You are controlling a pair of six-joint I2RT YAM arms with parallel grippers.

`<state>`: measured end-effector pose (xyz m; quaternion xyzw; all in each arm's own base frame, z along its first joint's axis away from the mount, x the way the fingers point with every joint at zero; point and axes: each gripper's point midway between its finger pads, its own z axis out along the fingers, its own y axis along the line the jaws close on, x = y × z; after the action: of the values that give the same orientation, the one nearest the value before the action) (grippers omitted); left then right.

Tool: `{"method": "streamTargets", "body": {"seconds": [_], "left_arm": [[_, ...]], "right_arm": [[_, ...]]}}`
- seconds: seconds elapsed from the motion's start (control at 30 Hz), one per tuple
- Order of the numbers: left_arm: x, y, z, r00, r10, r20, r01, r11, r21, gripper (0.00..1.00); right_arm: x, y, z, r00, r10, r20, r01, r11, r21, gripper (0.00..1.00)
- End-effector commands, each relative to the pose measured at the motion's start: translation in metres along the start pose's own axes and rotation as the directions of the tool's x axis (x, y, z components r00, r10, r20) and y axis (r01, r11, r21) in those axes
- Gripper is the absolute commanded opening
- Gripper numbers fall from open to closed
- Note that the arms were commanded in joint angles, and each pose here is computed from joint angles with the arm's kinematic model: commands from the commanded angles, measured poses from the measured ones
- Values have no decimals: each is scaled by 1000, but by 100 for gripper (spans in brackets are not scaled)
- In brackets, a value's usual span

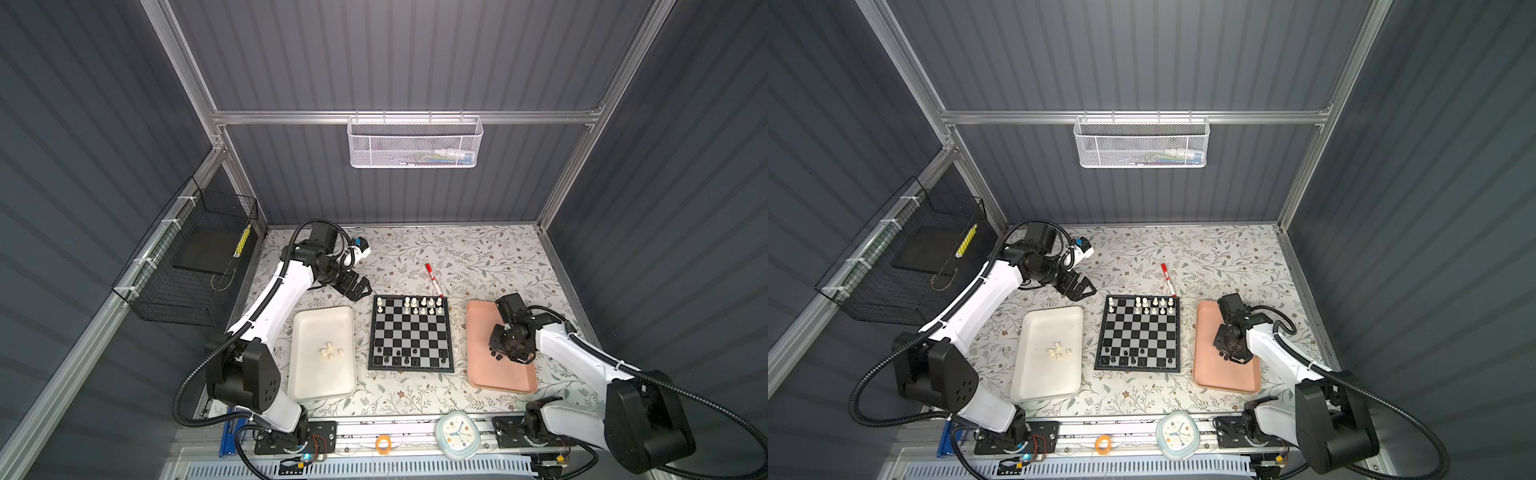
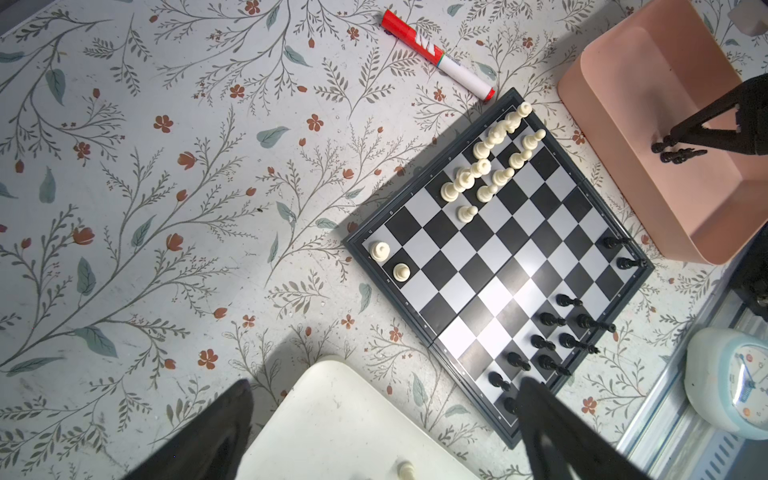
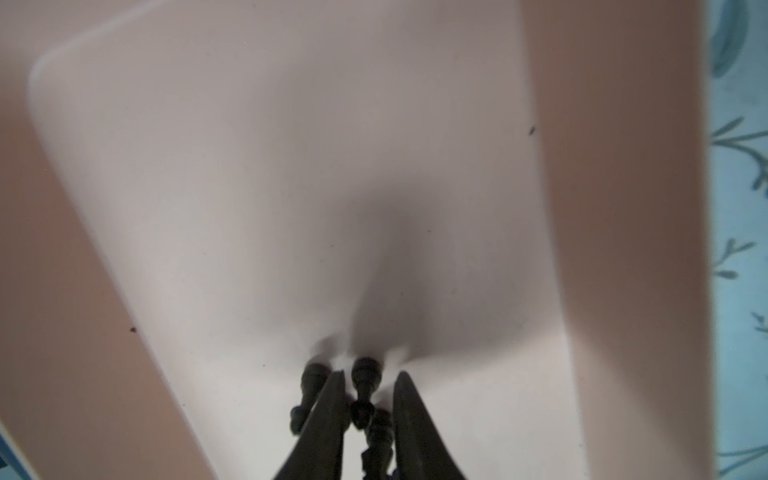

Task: Set up the chess pieces on the board
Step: 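Close the right gripper on a black chess piece and lift it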

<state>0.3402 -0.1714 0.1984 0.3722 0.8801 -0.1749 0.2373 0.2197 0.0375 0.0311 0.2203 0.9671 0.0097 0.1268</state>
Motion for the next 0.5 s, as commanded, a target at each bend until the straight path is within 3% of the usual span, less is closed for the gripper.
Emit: {"method": "streamTargets", "body": {"seconds": [0.0, 0.47], "left_arm": [[-1, -9, -7, 1000, 25, 2, -25, 999, 20, 100], [-2, -11, -5, 1000, 28, 2, -28, 999, 25, 99]], "right_arm": [[4, -6, 2, 1000, -3, -15, 3, 1000, 20, 23], [4, -7, 2, 1000, -2, -16, 2, 1000, 28, 17]]}}
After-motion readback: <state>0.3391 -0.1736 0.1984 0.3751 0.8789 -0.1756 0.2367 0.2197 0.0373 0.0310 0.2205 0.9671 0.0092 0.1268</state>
